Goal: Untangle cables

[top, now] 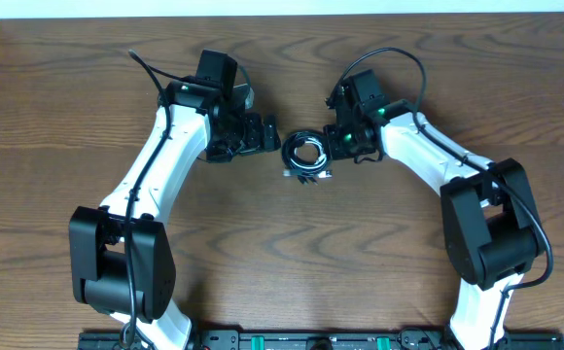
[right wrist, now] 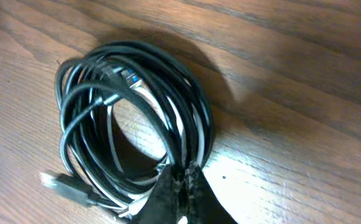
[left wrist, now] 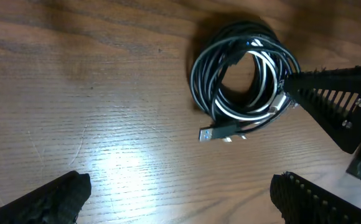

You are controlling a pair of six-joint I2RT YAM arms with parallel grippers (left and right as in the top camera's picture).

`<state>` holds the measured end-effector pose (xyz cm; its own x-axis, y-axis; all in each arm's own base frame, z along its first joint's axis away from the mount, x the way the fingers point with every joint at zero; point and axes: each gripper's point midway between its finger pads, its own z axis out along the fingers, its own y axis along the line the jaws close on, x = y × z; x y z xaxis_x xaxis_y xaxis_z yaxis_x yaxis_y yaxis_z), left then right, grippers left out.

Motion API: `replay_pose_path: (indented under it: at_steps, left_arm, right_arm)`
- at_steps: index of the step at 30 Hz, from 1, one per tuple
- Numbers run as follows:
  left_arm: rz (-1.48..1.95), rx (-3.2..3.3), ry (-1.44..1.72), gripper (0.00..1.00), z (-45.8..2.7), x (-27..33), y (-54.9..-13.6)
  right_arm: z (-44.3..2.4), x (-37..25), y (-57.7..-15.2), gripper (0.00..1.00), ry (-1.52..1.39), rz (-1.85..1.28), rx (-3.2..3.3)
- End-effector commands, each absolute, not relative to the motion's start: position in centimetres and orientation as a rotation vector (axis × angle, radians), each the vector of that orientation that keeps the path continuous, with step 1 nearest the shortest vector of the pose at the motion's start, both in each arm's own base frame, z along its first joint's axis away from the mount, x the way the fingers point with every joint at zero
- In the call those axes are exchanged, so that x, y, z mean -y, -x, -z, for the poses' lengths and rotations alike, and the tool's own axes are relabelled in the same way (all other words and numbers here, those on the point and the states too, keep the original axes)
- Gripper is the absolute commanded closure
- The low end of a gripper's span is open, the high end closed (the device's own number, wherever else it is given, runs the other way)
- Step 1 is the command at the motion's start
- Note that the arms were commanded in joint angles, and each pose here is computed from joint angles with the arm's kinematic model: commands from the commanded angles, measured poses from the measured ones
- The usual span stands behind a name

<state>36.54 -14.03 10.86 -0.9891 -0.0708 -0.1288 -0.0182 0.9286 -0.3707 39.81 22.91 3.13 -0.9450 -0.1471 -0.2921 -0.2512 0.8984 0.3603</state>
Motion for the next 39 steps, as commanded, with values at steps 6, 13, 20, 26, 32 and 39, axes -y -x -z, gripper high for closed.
replay_pose_path:
  at_steps: [6,13,20,26,32,39]
  left_arm:
    - [0.573,-2.974,0.096,0.02,-10.1,14.1,-36.0]
    - [0.655,-2.973,0.086,0.02,-10.4,15.0,-35.7]
    - [0.666,-2.974,0.084,0.02,-10.5,15.1,-35.7]
    - [0.722,-2.973,0.063,0.02,-10.7,16.0,-35.3]
    - [0.720,-2.970,0.015,0.02,-10.8,17.1,-35.1]
    - [0.724,-2.948,0.000,0.02,-10.9,17.4,-35.5]
  right_arm:
    - [-4.3,-24.2,-39.7,0.99,0.333,-0.655,-2.776]
    - [-13.1,-25.1,-39.6,0.99,0.377,-0.779,-2.579]
    - [-20.6,-24.7,-38.6,0.99,0.400,-0.804,-2.406]
    - [-23.8,-25.3,-37.3,0.99,0.446,-0.892,-2.328]
    - [-28.6,-26.7,-36.9,0.99,0.484,-1.042,-2.154]
    - [-37.1,-25.3,-36.6,0.99,0.458,-1.053,-1.895]
